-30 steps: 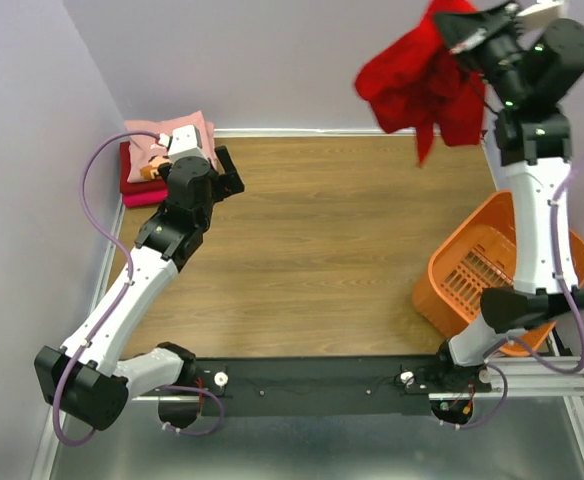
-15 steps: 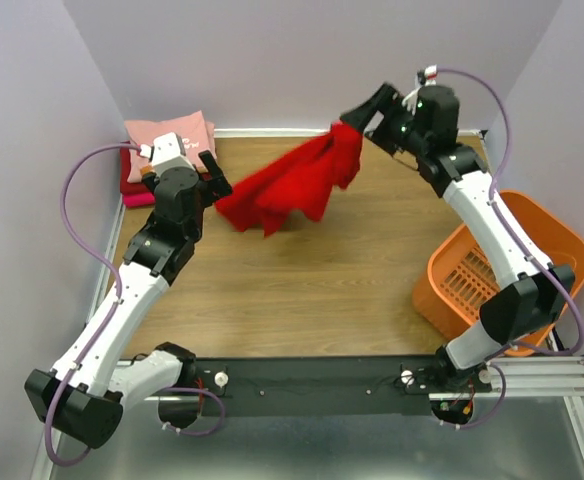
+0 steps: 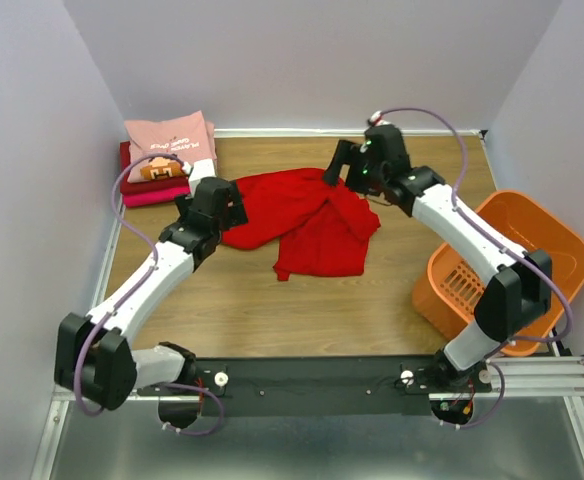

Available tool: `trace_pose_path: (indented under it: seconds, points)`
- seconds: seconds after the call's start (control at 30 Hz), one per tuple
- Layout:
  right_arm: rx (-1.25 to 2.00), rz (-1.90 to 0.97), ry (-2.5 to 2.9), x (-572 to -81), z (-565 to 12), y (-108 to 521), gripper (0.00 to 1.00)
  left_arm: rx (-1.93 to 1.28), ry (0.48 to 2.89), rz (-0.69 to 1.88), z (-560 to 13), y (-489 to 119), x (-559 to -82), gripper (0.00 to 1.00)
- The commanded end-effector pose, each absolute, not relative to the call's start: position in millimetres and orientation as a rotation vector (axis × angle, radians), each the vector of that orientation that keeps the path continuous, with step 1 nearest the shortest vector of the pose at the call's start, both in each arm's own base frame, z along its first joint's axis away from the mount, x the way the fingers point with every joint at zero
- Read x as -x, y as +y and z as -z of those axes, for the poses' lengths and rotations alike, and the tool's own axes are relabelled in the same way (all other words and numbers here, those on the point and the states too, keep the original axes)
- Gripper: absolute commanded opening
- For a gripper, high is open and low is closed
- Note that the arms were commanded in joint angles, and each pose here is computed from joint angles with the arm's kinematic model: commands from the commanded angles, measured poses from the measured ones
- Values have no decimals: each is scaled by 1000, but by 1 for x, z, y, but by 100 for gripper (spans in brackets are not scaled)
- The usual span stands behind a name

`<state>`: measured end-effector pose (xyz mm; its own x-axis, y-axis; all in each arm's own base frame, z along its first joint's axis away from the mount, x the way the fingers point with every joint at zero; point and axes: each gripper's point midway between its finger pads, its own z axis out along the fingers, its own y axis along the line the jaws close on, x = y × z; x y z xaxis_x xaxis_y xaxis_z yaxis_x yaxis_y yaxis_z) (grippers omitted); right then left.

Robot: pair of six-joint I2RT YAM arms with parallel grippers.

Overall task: Fold and stack the t-shirts
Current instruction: Flatten the tshirt out

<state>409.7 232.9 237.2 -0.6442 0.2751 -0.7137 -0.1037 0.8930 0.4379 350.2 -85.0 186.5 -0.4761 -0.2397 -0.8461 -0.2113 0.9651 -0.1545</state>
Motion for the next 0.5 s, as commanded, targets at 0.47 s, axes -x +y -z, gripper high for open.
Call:
trace_pose_path:
  seconds: [0.47]
  points:
    - [5, -349, 2681, -330, -52, 243, 89, 246, 2382, 103, -62, -105, -347, 97]
